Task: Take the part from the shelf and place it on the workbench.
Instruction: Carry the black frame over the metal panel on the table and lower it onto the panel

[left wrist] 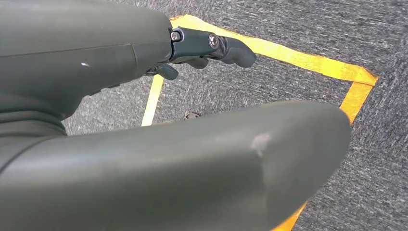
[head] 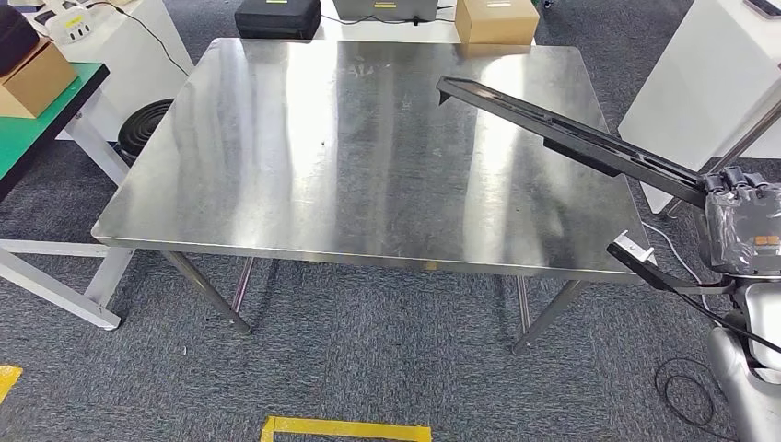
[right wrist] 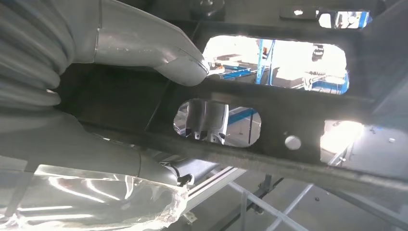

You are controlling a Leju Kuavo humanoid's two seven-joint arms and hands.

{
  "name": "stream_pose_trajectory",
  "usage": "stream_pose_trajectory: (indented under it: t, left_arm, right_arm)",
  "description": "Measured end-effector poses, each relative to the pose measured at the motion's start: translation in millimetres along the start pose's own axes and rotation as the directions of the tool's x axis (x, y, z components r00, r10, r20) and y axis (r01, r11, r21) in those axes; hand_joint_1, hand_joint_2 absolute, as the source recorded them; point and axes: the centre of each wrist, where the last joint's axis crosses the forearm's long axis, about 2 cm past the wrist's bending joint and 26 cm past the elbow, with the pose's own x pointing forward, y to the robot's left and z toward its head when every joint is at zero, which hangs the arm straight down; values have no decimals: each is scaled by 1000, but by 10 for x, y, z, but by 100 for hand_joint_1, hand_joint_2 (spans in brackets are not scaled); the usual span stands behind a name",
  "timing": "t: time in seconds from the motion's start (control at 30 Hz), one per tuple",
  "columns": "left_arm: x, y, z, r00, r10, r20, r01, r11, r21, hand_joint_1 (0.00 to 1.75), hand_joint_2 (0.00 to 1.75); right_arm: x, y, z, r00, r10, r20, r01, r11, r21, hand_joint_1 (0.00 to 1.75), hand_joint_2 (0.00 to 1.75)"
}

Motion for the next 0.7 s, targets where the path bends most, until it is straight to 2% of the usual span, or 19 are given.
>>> stream_pose_trajectory:
  t: [0.7]
  left_arm:
    - [-3,-14,5,1000,5,-2,-5,1000,7,0,0]
  right_arm:
    - [33,7,-42,1000,-11,4,11,1000,-3,175,175]
